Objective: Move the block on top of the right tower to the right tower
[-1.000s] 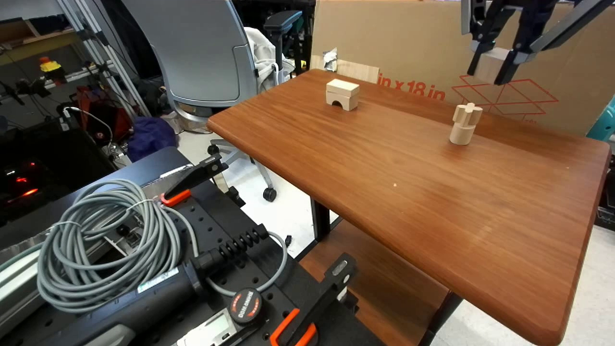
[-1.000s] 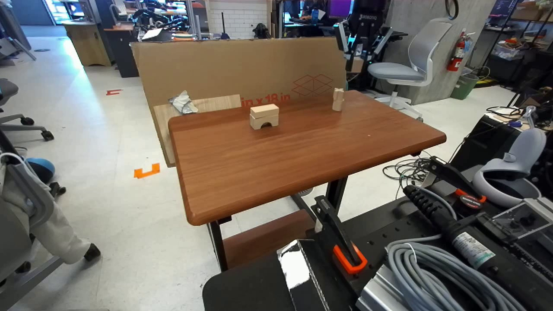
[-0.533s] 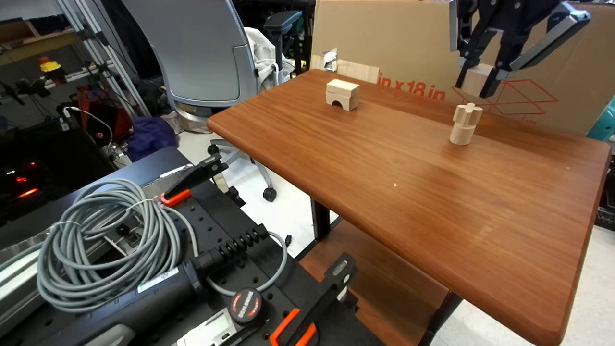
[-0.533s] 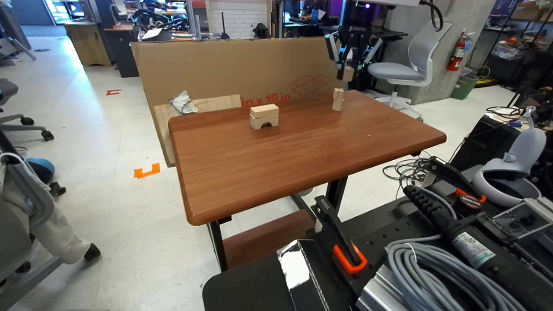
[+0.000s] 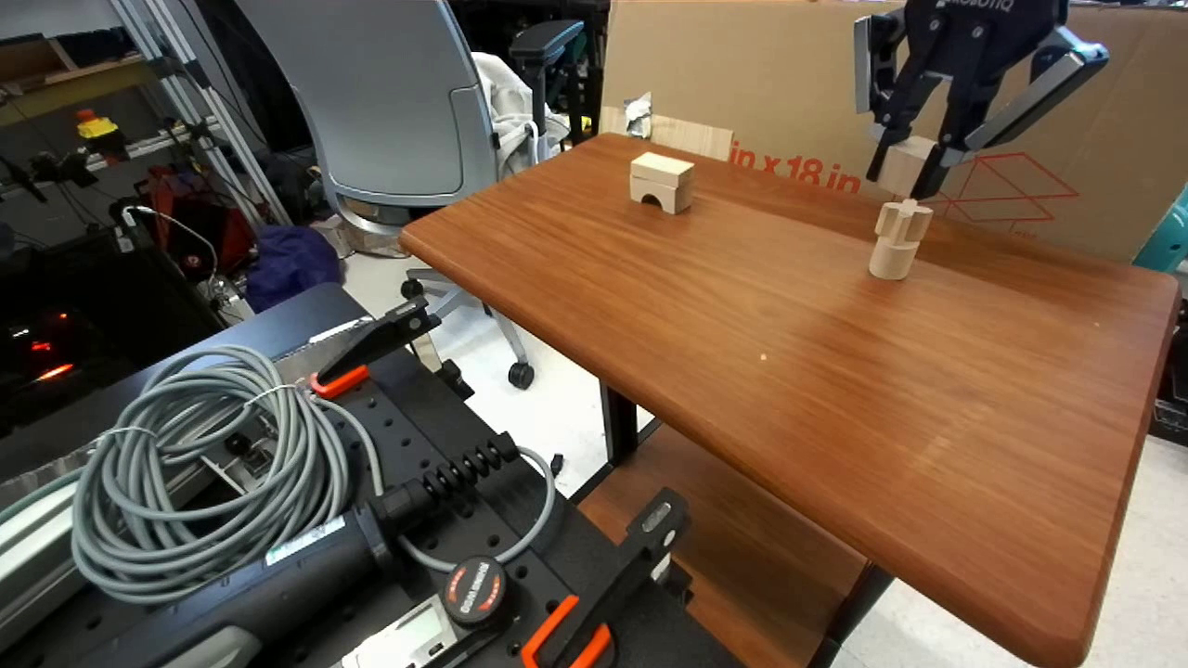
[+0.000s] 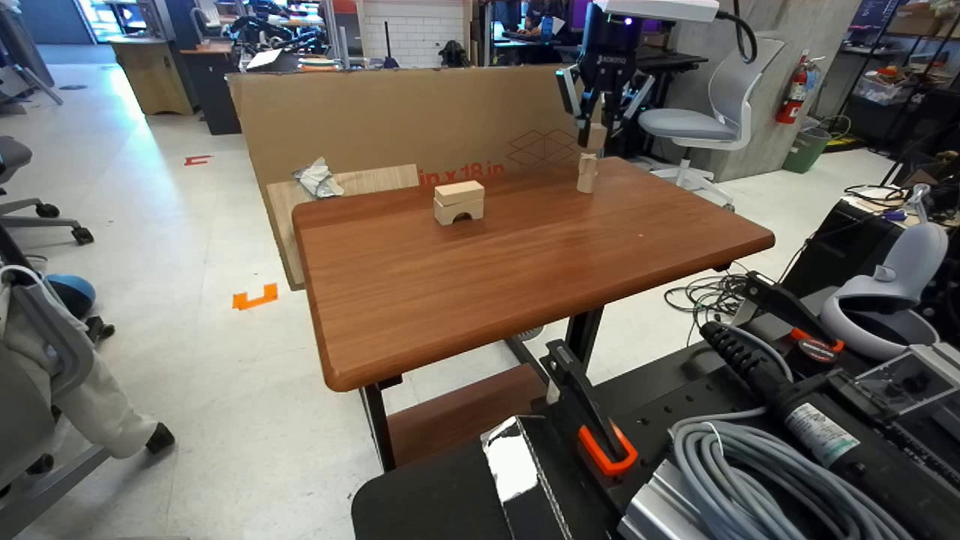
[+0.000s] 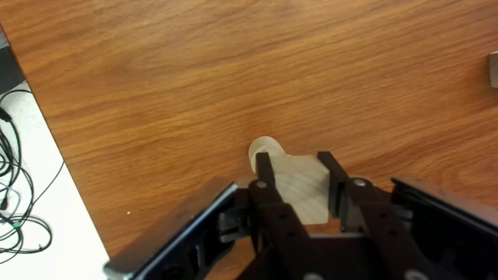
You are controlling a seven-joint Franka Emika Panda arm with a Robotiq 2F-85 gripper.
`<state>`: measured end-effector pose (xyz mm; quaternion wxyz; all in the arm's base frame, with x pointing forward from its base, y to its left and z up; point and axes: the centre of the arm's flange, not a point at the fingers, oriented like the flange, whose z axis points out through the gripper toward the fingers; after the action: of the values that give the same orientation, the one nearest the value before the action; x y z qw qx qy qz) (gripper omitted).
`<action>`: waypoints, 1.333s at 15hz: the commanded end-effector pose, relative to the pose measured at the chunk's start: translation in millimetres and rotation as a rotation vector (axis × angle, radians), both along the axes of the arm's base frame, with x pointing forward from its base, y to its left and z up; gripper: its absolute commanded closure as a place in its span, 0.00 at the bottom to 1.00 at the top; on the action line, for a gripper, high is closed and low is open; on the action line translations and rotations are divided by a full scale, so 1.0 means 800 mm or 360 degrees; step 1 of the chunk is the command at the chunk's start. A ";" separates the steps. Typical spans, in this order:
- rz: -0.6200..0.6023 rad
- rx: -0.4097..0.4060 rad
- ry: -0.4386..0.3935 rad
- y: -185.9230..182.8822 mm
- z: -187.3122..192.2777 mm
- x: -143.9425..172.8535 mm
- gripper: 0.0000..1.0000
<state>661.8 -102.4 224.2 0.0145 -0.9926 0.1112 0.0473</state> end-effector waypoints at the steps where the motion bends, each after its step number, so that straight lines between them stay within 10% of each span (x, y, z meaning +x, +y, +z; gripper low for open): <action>1: -0.0027 0.0002 0.0020 0.002 -0.004 0.018 0.92; 8: -0.0066 -0.0036 0.0062 0.001 -0.020 0.023 0.92; 9: -0.0084 -0.0044 0.0068 0.001 -0.023 0.022 0.42; 16: -0.0053 -0.0004 0.0043 0.016 0.003 -0.001 0.01; 20: -0.0155 -0.0057 0.0017 0.058 0.054 -0.042 0.00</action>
<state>665.8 -84.6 228.0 0.0109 -0.9892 0.1365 0.0521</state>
